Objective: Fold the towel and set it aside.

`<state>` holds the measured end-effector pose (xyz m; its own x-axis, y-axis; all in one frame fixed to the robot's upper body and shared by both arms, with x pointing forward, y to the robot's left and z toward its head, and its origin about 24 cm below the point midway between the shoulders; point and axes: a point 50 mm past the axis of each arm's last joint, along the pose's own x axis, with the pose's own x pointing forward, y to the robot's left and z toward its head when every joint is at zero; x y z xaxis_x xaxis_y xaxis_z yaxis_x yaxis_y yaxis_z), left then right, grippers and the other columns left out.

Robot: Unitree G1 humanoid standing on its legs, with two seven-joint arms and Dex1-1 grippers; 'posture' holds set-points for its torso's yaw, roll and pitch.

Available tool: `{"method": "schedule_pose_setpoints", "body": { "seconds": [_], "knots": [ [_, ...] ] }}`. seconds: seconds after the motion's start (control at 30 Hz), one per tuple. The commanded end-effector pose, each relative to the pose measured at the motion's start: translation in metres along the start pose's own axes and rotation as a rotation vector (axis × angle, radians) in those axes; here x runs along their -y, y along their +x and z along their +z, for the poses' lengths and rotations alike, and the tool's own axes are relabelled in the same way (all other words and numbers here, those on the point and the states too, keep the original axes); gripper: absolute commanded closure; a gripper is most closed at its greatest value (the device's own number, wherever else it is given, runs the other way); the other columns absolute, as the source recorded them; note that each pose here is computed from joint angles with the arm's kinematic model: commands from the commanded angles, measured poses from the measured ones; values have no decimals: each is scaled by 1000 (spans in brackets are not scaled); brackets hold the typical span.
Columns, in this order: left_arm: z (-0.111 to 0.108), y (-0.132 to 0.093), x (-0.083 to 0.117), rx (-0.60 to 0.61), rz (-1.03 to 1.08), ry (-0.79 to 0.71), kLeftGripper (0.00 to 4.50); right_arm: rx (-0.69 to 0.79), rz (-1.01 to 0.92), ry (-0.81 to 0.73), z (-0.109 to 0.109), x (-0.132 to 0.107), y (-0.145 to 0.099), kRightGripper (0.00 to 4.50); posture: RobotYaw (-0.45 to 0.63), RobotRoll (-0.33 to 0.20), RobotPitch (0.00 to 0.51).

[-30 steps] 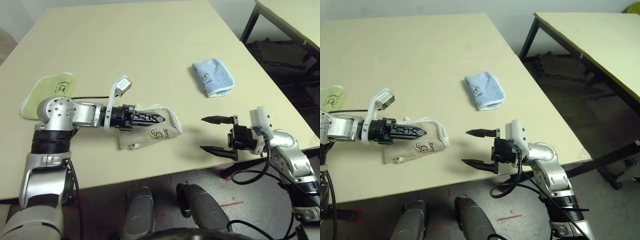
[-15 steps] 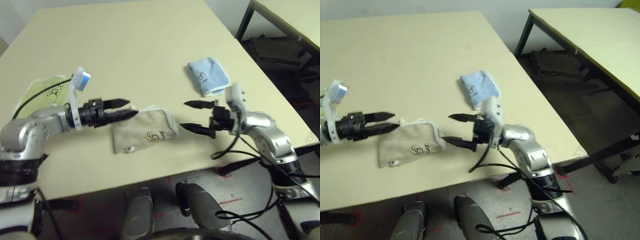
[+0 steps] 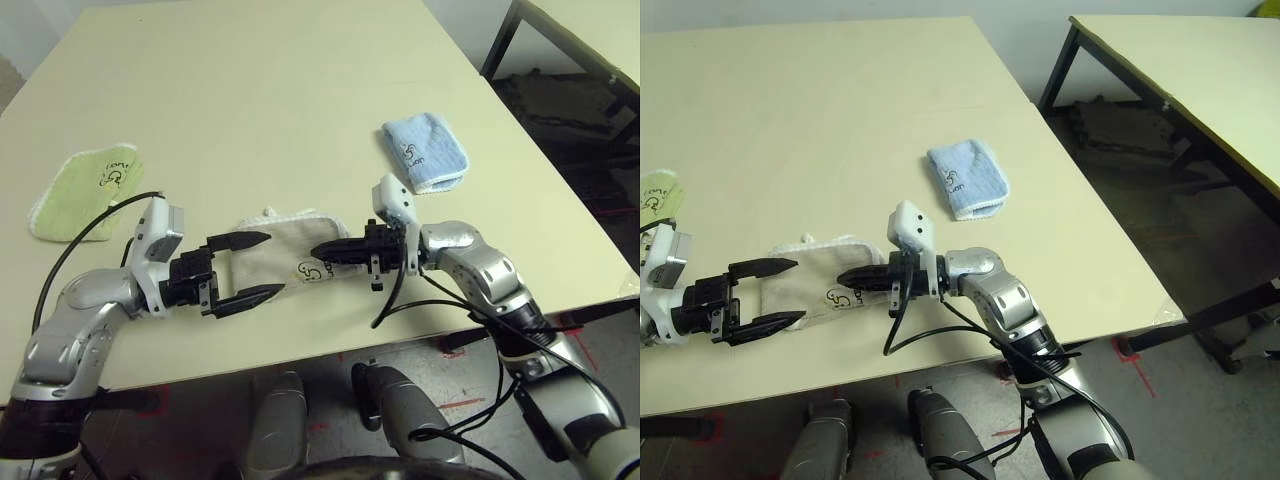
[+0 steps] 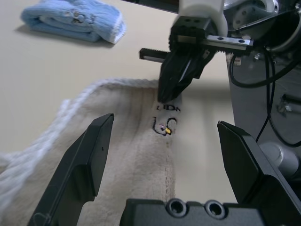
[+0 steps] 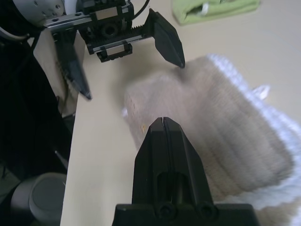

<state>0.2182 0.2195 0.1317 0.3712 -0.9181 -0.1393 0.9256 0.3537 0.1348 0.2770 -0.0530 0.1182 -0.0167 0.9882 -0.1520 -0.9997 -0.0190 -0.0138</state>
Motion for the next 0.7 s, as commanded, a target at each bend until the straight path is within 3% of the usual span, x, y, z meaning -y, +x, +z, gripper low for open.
{"method": "schedule_pose_setpoints", "body": {
  "seconds": [0.03,0.1,0.2,0.3,0.5,0.7],
  "knots": [
    [-8,6,0,-22,-7,14,182,-11,24,-9,-1,-4,8,4492,-34,0,177],
    [-9,5,-1,-34,-4,22,555,-4,23,-9,1,-4,9,4500,-37,0,176],
    [-10,-1,-7,-34,10,19,180,0,13,-8,1,-4,6,4500,-40,0,174],
    [-9,-6,-11,-21,4,6,486,-2,8,-9,1,-4,5,4500,-42,0,173],
    [-11,-5,-14,2,-3,2,2419,4,4,-14,2,-3,6,4500,-43,0,176],
    [-15,11,-10,30,-25,1,4420,17,4,-14,5,-1,12,4500,-46,0,178]
  ]
}}
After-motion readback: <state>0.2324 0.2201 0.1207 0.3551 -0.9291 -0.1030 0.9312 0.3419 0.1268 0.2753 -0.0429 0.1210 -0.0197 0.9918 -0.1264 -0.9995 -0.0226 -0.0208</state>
